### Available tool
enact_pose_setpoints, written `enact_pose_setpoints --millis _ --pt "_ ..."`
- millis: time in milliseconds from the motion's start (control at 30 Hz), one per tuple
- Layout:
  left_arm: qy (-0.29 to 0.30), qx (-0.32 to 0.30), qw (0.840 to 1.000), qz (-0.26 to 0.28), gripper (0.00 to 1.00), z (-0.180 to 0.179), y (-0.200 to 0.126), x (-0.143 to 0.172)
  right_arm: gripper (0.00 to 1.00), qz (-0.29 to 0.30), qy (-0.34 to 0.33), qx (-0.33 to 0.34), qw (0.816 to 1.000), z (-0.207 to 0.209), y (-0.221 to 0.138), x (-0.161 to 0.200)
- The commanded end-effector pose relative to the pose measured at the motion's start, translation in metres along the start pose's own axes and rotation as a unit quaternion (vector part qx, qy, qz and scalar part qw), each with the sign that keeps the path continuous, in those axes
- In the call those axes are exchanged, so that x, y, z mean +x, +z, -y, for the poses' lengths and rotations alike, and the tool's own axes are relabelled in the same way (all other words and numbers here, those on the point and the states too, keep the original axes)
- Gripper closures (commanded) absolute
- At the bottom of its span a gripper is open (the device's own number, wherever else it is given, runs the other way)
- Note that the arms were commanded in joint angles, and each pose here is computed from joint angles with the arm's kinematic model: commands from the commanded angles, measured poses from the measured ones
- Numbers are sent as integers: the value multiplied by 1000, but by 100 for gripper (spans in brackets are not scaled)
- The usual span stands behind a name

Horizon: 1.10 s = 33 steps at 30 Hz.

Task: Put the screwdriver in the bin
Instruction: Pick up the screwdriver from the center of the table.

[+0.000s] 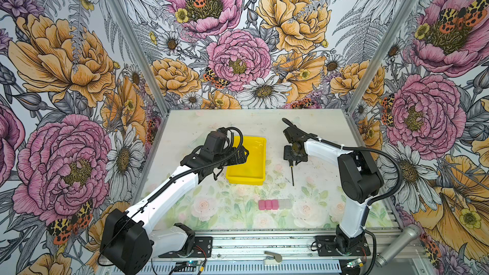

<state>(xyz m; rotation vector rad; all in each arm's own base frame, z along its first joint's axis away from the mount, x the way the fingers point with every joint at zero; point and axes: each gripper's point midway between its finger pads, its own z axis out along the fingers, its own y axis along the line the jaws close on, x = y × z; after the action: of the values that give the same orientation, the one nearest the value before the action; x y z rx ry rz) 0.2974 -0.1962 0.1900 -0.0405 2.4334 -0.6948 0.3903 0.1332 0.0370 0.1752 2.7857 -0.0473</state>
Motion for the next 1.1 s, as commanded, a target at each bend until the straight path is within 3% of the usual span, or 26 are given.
enact_pose_setpoints --millis 0,333,600,1067 --pt "-3 -18 1000 5 1 -8 -5 5 37 1 -6 1 1000 -4 5 -1" --pt "-11 -28 1000 5 1 -15 -6 10 50 -6 -13 5 1000 -4 14 1" --pt "-14 -34 999 4 1 -18 -5 11 74 -8 -15 12 1000 -1 16 5" --pt "-15 -34 999 5 1 -18 -5 9 90 -9 -21 17 1000 2 16 9"
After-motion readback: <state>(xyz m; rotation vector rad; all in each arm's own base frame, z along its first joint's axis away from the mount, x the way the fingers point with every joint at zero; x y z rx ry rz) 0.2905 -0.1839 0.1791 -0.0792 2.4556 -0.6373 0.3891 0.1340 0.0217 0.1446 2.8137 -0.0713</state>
